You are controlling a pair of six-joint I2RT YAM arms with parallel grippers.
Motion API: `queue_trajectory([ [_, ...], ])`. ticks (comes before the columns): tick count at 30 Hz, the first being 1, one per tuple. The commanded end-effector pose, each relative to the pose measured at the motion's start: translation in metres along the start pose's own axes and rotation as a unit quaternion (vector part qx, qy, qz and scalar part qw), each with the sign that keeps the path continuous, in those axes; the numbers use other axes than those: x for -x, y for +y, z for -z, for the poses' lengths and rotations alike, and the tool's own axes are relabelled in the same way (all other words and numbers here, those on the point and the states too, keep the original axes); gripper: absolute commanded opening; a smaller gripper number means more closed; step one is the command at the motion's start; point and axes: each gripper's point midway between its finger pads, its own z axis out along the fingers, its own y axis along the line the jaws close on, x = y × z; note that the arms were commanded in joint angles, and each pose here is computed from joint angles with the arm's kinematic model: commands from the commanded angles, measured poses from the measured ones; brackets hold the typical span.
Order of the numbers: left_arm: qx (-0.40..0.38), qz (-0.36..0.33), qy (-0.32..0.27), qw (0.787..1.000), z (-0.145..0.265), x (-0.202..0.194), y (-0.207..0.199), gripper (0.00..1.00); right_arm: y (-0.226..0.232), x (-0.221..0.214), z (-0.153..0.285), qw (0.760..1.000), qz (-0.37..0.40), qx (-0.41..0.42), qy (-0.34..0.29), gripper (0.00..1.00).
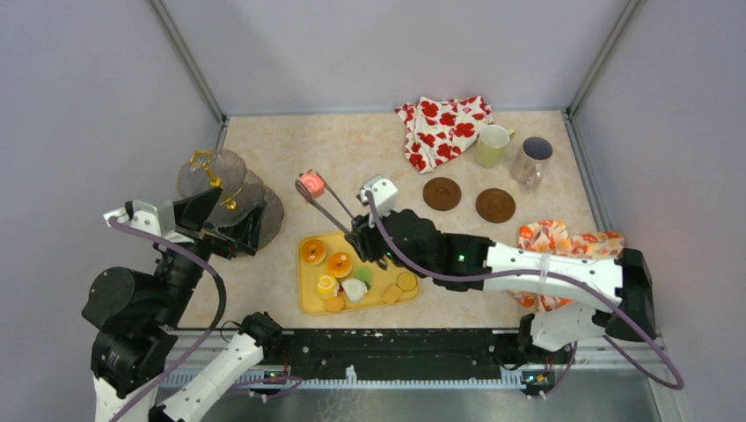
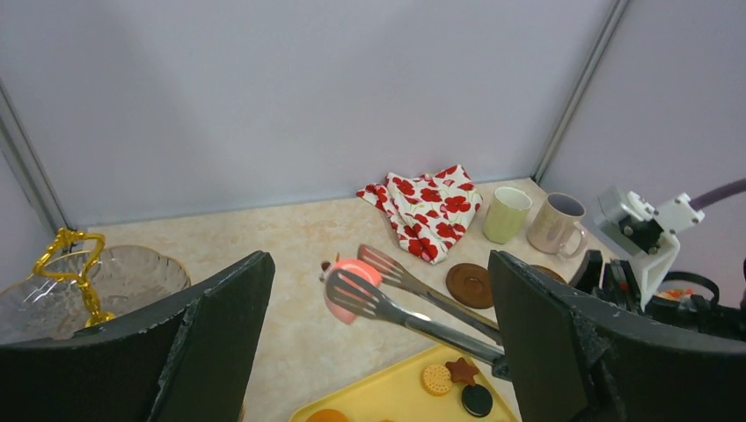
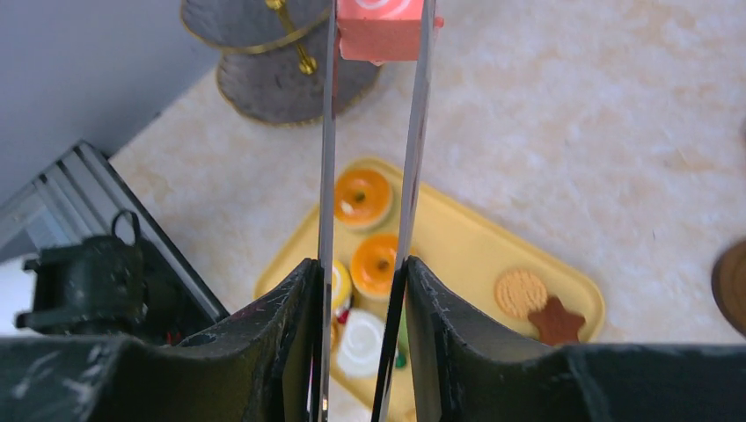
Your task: Serve the afternoon tea
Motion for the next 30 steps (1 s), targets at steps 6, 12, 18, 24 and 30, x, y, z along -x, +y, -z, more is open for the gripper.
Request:
queue_trajectory([
  [6,-0.003,0.012,-0.053,0.999,0.032,0.047,0.000,0.99,0.063,0.124,-0.043,0.983,-0.007,0.088,-0.159,0.38],
  [12,-0.009,0.014,-0.069,0.997,0.043,0.063,-0.001,0.99,0.097,0.147,-0.078,0.977,0.012,0.121,-0.172,0.38],
  [18,-0.003,0.018,-0.070,0.997,0.049,0.062,0.002,0.99,0.115,0.147,-0.106,0.978,0.013,0.131,-0.163,0.38],
  [24,-0.002,0.030,-0.070,0.997,0.053,0.057,0.003,0.99,0.116,0.128,-0.129,0.983,0.015,0.117,-0.138,0.38],
  [30,-0.005,0.036,-0.076,0.996,0.057,0.060,0.002,0.99,0.118,0.112,-0.138,0.986,0.012,0.119,-0.120,0.38],
])
